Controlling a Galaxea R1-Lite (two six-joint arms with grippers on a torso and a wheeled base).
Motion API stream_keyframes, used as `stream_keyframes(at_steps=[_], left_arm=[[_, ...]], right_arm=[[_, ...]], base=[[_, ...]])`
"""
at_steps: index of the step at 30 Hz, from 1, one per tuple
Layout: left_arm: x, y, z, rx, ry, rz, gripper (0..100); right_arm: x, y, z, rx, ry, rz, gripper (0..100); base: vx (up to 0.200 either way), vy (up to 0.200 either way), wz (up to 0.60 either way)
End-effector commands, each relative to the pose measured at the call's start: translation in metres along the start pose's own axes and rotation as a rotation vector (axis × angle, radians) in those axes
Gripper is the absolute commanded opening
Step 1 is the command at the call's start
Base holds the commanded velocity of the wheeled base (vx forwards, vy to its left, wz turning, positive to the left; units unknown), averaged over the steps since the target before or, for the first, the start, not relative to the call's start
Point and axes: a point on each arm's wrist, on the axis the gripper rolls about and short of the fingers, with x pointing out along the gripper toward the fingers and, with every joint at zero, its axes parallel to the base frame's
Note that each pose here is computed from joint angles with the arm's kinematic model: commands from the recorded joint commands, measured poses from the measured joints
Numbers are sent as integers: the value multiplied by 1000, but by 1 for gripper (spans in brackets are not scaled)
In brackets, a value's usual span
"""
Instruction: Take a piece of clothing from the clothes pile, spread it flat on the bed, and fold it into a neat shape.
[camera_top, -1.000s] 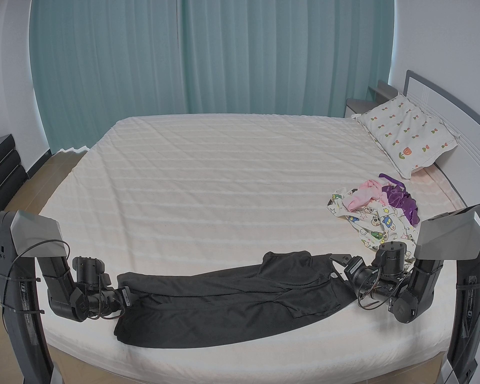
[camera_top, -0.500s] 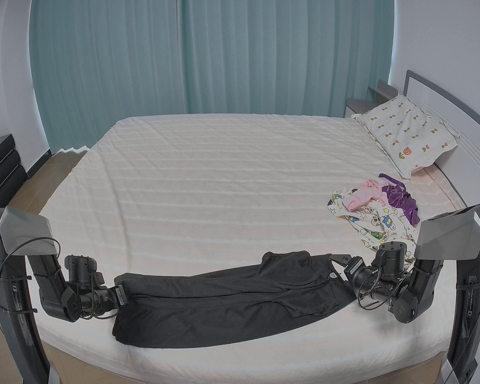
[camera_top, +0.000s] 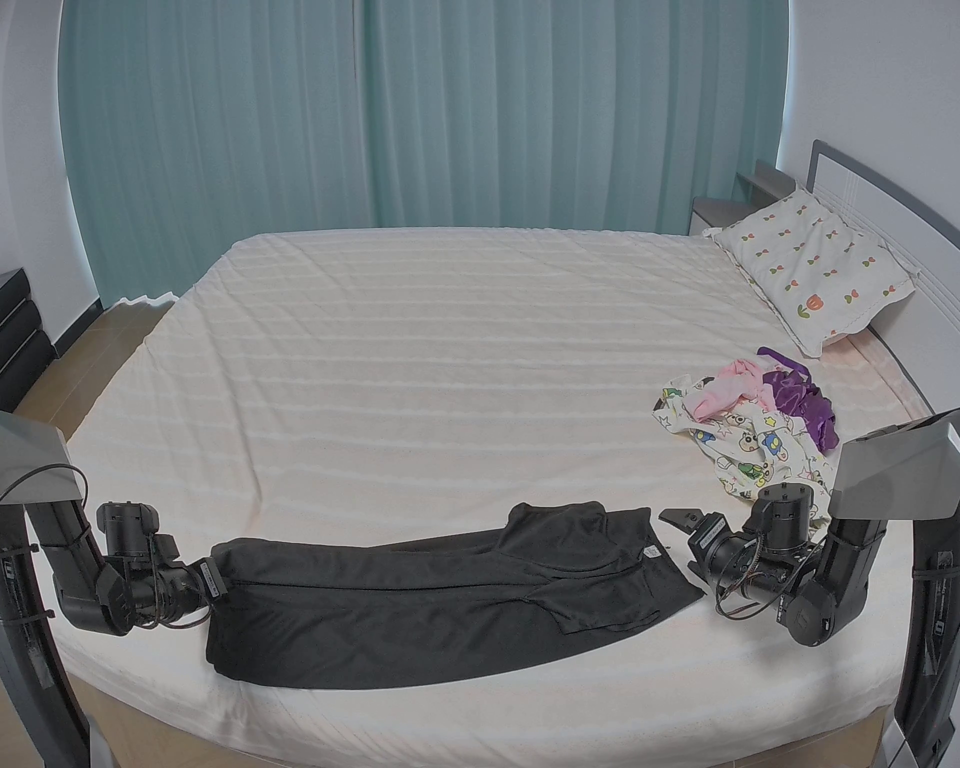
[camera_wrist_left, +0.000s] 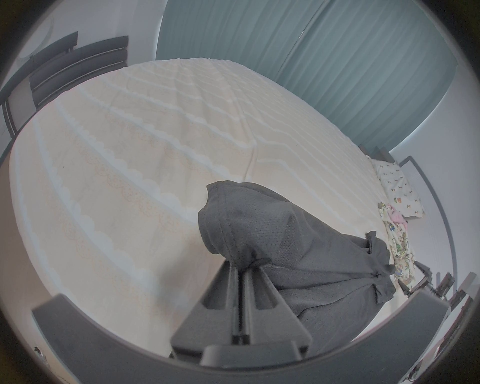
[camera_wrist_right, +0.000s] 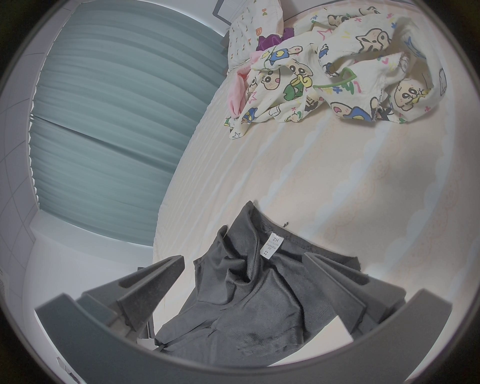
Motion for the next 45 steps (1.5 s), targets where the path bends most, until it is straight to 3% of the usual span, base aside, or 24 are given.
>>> stream_keyframes(at_steps=[1,7,26,32,36,40,45], left_arm=[[-6,2,3,-19,-17,-7,0],[-6,7,2,-64,-10,7,0],[-15,1,-7,-49,13,1,0],[-14,-5,-7,-30,14,-16,0],[-14,-8,-6,-25,9,-23,0],[-19,-16,-3,-6,-10,-42,0],[-26,-26,2,15,-36,-62,0]], right_arm=[[0,0,0,1,0,0,100],[0,0,0,2,0,0,100],[7,-16,1,-19,13,-48,100],[14,-35,18,-113,-47,-142,100],[23,-45,16,-186,-32,-229,100],[29,-56,10,-317,-5,-326,100],[31,-58,10,-345,17,-353,100]], base=[[0,0,0],[0,0,0],[0,0,0],[0,0,0],[0,0,0],[0,0,0],[0,0,0]])
